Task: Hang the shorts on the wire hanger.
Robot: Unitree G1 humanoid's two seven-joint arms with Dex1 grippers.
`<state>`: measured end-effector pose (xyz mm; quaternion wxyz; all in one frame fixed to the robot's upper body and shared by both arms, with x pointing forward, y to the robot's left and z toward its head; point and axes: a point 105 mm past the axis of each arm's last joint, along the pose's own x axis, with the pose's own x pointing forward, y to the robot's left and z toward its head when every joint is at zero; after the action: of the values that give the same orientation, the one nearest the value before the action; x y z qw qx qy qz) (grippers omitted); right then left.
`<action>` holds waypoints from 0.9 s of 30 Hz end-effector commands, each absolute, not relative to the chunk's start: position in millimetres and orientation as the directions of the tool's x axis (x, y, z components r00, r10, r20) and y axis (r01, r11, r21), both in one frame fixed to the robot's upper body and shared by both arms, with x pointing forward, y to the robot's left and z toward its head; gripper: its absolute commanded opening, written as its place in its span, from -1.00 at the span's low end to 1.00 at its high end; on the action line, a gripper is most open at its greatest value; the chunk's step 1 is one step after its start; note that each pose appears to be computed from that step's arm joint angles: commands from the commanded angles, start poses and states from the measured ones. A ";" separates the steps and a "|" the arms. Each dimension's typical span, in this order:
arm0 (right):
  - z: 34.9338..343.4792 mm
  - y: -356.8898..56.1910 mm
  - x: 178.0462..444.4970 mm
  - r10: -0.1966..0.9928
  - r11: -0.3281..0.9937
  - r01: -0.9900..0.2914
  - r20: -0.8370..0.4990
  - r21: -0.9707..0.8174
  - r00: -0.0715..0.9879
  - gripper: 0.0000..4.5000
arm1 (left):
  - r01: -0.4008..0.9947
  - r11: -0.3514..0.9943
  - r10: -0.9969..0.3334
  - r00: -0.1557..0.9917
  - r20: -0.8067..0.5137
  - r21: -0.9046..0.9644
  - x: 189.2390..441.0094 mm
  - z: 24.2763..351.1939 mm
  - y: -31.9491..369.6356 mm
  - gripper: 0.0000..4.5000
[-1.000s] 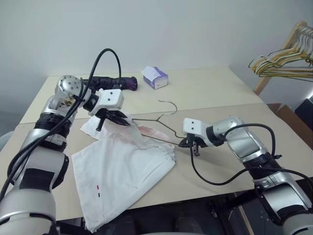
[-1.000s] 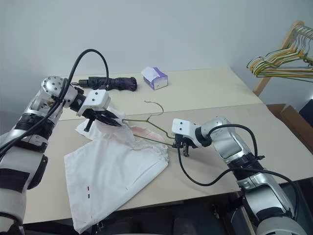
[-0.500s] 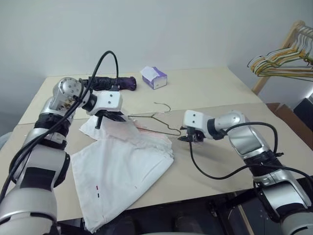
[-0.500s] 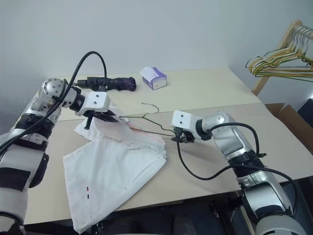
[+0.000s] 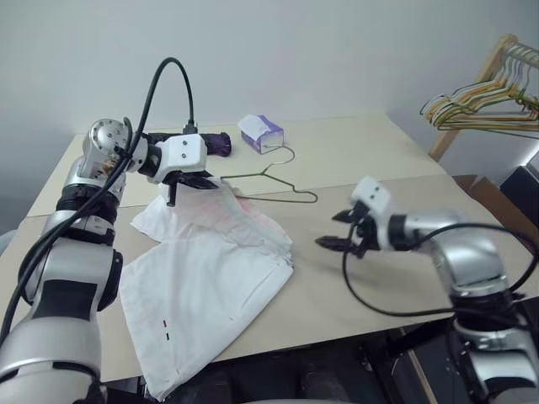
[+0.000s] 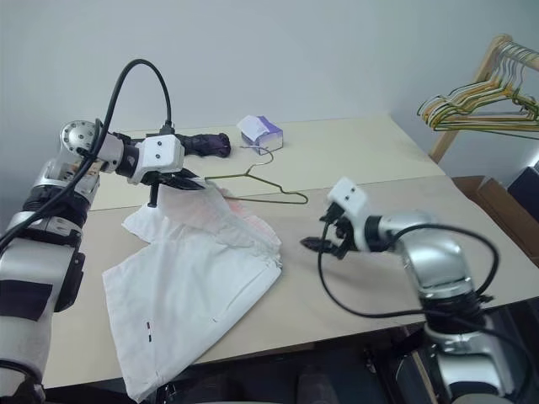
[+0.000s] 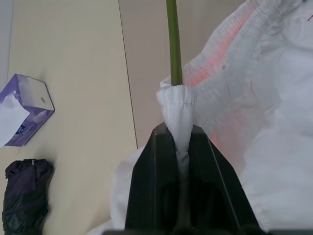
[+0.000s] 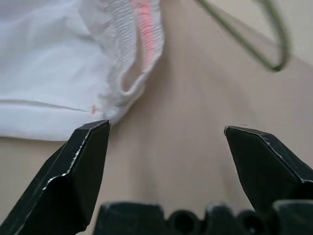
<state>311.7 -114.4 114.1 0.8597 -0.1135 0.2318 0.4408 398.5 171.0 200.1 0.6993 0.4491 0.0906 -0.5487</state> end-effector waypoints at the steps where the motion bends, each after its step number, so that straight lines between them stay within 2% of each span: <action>1: 109.8 -90.0 308.5 0.742 0.591 -0.805 -0.429 0.055 0.516 0.92 | 0.796 0.010 -0.709 0.432 -0.557 0.605 400.5 230.9 170.4 -1.00; 3: 96.3 -77.5 308.4 0.745 0.607 -0.787 -0.420 0.106 0.518 0.92 | 0.796 0.010 -0.709 0.432 -0.557 0.606 399.9 231.5 171.2 -1.00; 7: 79.7 -64.3 312.7 0.728 0.632 -0.770 -0.407 0.085 0.552 0.92 | 0.795 0.011 -0.706 0.435 -0.558 0.606 399.4 232.0 172.9 -1.00; 8: 79.1 -63.1 316.0 0.723 0.646 -0.758 -0.391 0.092 0.569 0.85 | 0.796 0.012 -0.705 0.436 -0.559 0.606 399.3 231.8 173.4 -1.00; 11: 75.7 -64.5 323.0 0.715 0.670 -0.731 -0.381 0.131 0.587 0.52 | 0.795 0.018 -0.704 0.441 -0.556 0.607 399.5 232.4 174.2 -1.00; 18: 70.5 -72.2 329.8 0.693 0.700 -0.696 -0.392 0.162 0.605 -0.64 | 0.797 0.049 -0.725 0.443 -0.527 0.602 398.5 234.2 176.9 -1.00; 20: 69.1 -72.4 331.4 0.690 0.703 -0.693 -0.391 0.161 0.609 -0.89 | 0.807 0.067 -0.747 0.431 -0.507 0.587 397.0 235.4 176.9 -1.00; 21: 68.1 -72.7 332.4 0.689 0.705 -0.690 -0.391 0.165 0.610 -0.99 | 0.813 0.064 -0.760 0.415 -0.500 0.579 394.4 235.3 177.9 -1.00; 27: 69.4 -89.5 347.1 0.625 0.763 -0.632 -0.407 0.137 0.666 -0.99 | 0.837 0.025 -0.789 0.352 -0.504 0.546 381.7 233.9 186.0 -1.00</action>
<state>332.8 -79.0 49.7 0.8945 -0.0008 0.2569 0.3660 386.4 184.0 215.2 0.7150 0.4033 0.0628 -0.5675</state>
